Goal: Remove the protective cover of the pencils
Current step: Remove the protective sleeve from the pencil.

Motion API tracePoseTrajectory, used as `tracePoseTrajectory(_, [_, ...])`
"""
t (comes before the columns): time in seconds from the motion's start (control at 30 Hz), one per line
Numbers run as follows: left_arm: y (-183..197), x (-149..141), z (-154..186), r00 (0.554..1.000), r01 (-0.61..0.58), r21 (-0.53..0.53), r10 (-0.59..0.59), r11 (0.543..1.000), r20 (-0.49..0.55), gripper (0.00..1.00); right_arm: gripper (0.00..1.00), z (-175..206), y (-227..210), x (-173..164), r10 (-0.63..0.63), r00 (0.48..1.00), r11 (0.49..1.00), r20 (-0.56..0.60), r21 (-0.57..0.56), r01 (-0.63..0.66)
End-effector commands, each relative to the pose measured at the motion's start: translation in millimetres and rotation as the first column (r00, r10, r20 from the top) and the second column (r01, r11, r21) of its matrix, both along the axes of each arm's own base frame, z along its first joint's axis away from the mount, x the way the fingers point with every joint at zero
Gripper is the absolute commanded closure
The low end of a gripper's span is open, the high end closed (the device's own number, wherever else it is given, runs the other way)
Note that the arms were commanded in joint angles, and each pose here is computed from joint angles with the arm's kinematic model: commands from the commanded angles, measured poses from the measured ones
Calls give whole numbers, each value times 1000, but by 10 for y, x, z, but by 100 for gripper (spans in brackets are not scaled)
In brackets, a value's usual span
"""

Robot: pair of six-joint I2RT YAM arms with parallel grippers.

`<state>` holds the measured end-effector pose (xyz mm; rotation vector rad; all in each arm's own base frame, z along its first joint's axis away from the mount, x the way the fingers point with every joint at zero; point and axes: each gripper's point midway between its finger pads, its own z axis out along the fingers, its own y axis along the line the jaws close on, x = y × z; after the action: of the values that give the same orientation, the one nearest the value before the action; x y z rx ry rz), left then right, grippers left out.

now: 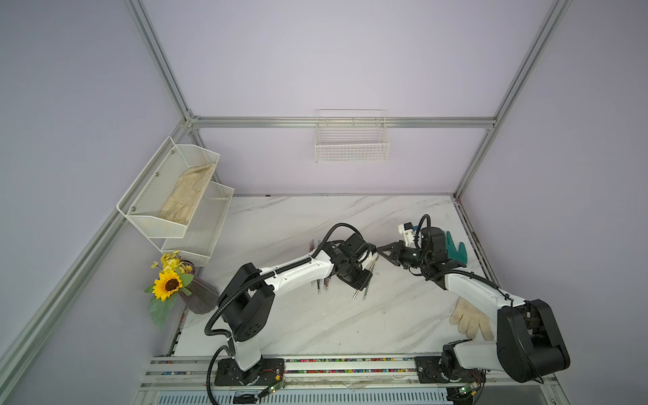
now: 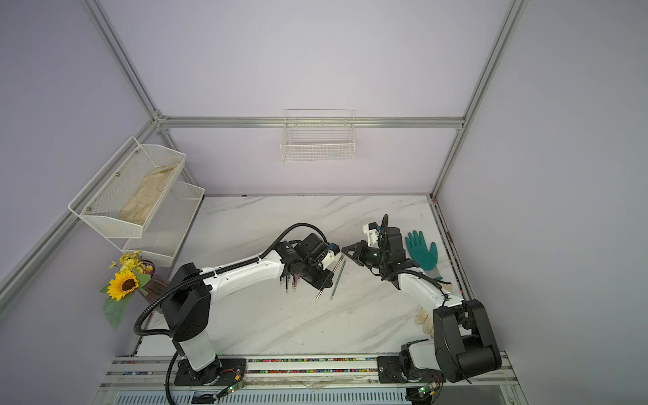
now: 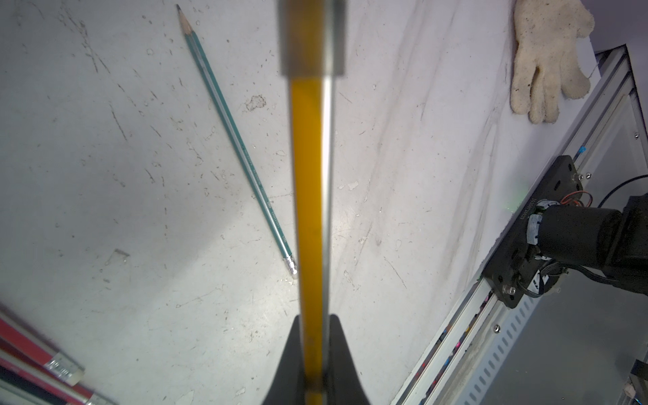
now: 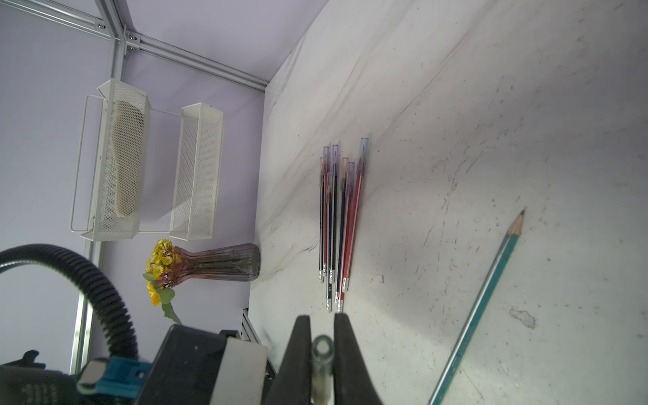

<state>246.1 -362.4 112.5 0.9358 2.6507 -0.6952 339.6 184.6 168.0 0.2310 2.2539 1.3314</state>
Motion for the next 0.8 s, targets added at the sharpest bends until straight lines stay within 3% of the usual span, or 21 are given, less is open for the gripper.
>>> tracePoseTrajectory(0.0, [-115,36,116,1000,11,-38,-10,999,19,100,96,113,-23,64,-20,999,1000,41,-8,20])
tracePoseTrajectory(0.43, [-44,-35,44,1000,-6,-32,6,999,10,100,99,279,-304,240,-145,987,989,66,-11,146])
tracePoseTrajectory(0.77, [-7,-89,-15,1000,-8,-29,8,1000,1,100,100,378,-387,358,-152,984,988,91,-3,152])
